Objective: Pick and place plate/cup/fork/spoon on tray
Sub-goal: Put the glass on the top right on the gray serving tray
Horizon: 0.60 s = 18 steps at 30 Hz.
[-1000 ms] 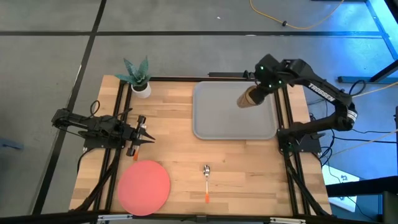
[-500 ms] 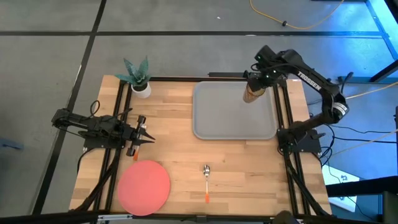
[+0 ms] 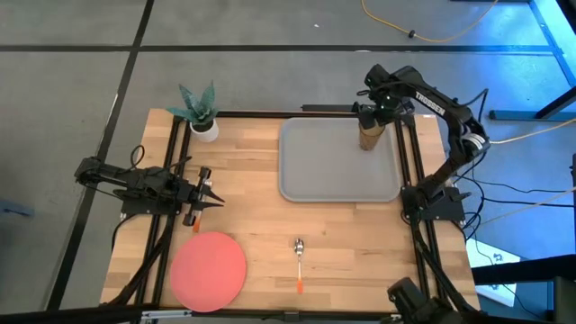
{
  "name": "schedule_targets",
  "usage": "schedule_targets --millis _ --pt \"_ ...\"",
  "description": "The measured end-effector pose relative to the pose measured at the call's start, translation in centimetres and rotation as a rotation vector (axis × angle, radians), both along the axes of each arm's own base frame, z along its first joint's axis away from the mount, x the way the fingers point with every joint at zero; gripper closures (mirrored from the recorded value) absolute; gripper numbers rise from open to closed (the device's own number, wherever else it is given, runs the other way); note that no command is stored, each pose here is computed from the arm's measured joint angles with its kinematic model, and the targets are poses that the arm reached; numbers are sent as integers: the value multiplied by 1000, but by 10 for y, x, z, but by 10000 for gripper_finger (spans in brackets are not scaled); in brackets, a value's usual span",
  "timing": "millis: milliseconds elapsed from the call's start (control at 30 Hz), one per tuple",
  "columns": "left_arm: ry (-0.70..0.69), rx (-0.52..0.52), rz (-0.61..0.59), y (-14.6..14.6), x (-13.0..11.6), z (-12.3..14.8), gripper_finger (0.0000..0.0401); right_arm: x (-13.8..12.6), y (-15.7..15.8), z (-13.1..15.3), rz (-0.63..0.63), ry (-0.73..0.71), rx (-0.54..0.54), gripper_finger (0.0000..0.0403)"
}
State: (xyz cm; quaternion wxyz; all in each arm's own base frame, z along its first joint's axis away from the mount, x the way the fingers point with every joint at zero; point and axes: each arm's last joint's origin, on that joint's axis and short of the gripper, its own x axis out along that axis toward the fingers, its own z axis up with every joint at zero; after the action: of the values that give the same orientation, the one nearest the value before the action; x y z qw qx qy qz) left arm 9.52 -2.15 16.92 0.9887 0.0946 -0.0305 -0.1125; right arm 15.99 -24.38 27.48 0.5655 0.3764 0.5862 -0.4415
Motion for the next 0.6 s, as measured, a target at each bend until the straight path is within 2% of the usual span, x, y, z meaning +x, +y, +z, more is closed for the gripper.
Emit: schedule_targets --millis 133,467,600 --pt "0 0 0 0 0 0 356 -5 -8 -7 1 40 14 394" --pt "0 0 -1 0 0 0 356 -3 -12 -8 64 -13 7 393" --pt "0 0 0 0 0 0 356 -2 -13 -10 86 -6 11 362"
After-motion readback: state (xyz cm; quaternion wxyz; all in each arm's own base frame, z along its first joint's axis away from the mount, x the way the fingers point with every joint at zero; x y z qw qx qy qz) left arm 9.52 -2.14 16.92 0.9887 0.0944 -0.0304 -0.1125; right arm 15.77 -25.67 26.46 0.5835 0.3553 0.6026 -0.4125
